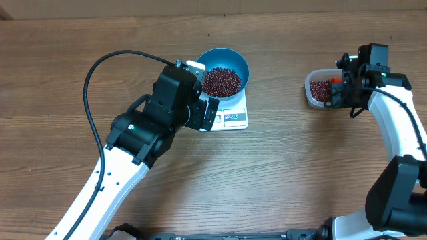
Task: Scoop item into bowl and weigh 150g on scale
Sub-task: 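Lower the scoop into the tub and drag it through the beans, then lift the filled scoop and carry it left over the teal bowl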
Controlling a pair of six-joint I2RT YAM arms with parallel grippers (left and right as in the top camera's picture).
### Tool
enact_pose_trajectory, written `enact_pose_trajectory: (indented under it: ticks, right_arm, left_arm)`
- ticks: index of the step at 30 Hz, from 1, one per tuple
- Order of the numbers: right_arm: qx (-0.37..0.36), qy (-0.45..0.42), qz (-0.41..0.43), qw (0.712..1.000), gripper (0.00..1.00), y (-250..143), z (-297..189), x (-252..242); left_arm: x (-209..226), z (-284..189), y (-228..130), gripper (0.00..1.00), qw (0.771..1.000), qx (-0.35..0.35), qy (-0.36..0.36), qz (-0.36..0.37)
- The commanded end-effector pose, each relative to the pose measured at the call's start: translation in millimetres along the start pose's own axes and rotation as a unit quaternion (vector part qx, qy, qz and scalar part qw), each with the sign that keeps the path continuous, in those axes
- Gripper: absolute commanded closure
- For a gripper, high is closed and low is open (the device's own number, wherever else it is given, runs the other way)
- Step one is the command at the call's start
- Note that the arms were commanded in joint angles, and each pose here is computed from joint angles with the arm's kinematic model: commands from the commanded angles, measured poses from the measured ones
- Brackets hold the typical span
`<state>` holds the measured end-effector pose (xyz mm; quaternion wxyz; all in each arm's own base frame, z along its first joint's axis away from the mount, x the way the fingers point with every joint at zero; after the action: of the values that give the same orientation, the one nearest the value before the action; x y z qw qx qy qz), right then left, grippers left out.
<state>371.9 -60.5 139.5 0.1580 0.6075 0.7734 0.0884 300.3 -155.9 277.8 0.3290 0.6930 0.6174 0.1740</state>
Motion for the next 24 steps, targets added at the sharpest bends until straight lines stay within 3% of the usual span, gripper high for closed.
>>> enact_pose_trajectory:
  ticks: [1, 13, 24]
  right_arm:
    - [-0.016, -0.024, -0.001, 1.000, 0.96, 8, -16, -7]
    - [-0.018, 0.067, -0.032, 0.997, 0.96, 4, 0, 19]
    - [-0.011, 0.049, -0.057, 0.997, 0.96, 2, 1, 14]
  left_arm:
    - [-2, -9, 8, 0.00, 1.000, -0.015, -0.009, 0.007]
    - [-2, -9, 8, 0.01, 1.000, -0.015, -0.009, 0.007]
    - [-2, -9, 8, 0.00, 1.000, -0.015, -0.009, 0.007]
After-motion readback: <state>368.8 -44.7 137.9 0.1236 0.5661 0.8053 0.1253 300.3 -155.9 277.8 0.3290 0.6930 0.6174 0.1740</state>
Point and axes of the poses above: each gripper's point midway between its finger pads, its own z axis out along the fingers, its own x axis along the line the jaws close on, y = z × x, the point moved 4 cm from there along -z, back along the fingers, and after that the axes turned 12 degrees about -z, right-handed, at the moved point
